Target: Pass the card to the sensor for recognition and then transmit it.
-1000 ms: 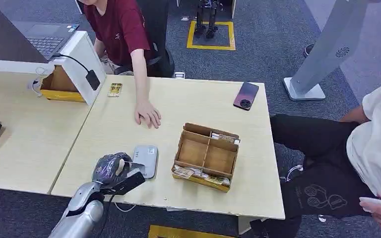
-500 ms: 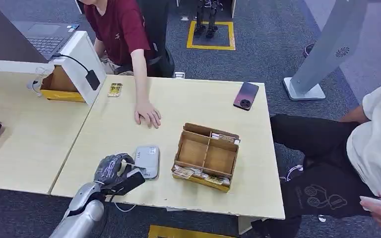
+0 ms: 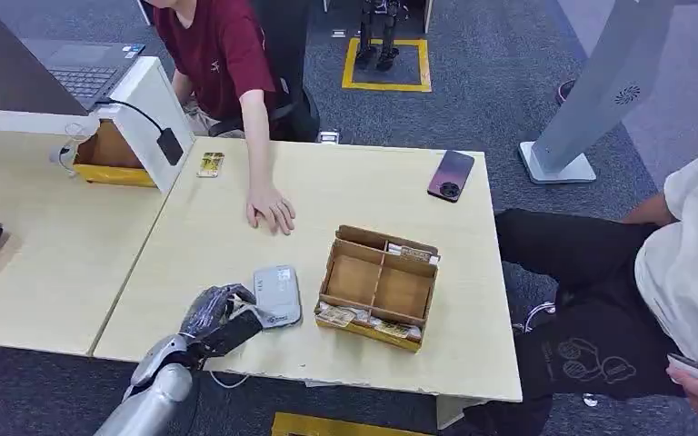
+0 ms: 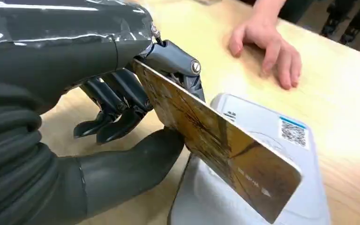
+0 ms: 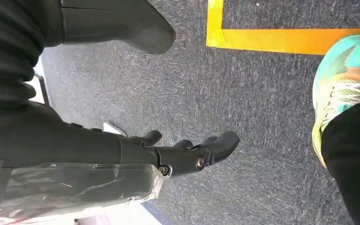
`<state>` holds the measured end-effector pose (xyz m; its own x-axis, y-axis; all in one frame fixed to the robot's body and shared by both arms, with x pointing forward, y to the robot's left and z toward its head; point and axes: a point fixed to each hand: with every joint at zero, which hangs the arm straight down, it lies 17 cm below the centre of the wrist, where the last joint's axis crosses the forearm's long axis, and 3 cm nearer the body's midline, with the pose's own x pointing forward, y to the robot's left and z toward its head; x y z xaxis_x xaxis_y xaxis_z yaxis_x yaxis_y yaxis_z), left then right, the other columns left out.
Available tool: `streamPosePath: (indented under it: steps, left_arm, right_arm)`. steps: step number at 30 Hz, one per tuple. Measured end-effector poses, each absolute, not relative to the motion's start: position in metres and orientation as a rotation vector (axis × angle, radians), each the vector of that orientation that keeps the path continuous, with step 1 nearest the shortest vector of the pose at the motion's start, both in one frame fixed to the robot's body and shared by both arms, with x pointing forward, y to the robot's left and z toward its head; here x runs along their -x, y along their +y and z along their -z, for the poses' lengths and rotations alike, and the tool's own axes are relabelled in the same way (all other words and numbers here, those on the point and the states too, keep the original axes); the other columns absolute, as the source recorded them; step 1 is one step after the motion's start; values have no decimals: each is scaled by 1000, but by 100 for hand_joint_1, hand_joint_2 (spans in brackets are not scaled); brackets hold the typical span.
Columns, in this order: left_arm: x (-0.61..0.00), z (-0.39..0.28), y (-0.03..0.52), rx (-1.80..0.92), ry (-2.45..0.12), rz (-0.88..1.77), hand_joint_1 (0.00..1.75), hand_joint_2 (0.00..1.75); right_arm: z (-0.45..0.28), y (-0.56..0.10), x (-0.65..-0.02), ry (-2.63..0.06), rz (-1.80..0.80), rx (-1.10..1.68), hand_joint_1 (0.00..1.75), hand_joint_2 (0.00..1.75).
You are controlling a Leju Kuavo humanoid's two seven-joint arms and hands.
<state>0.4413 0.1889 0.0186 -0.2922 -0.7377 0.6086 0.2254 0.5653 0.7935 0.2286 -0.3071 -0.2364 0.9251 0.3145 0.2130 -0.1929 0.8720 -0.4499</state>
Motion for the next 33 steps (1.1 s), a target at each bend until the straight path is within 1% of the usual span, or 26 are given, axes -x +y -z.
streamPosePath:
  steps: [13, 21, 29, 33]
  left_arm:
    - [-447, -29, 177, -373, -1622, 949, 175, 175]
    - [-455, -37, 182, -411, -1630, 925, 175, 175]
    - [-459, -41, 181, -316, -1630, 839, 175, 175]
    - [-472, -53, 183, -298, -1637, 768, 175, 175]
  right_arm:
    - [237, -309, -226, -283, -258, 441, 0, 175]
    - [238, -311, -224, -280, -264, 446, 0, 175]
    - [238, -311, -223, -278, -261, 448, 0, 175]
    - [238, -311, -223, -277, -268, 450, 0, 175]
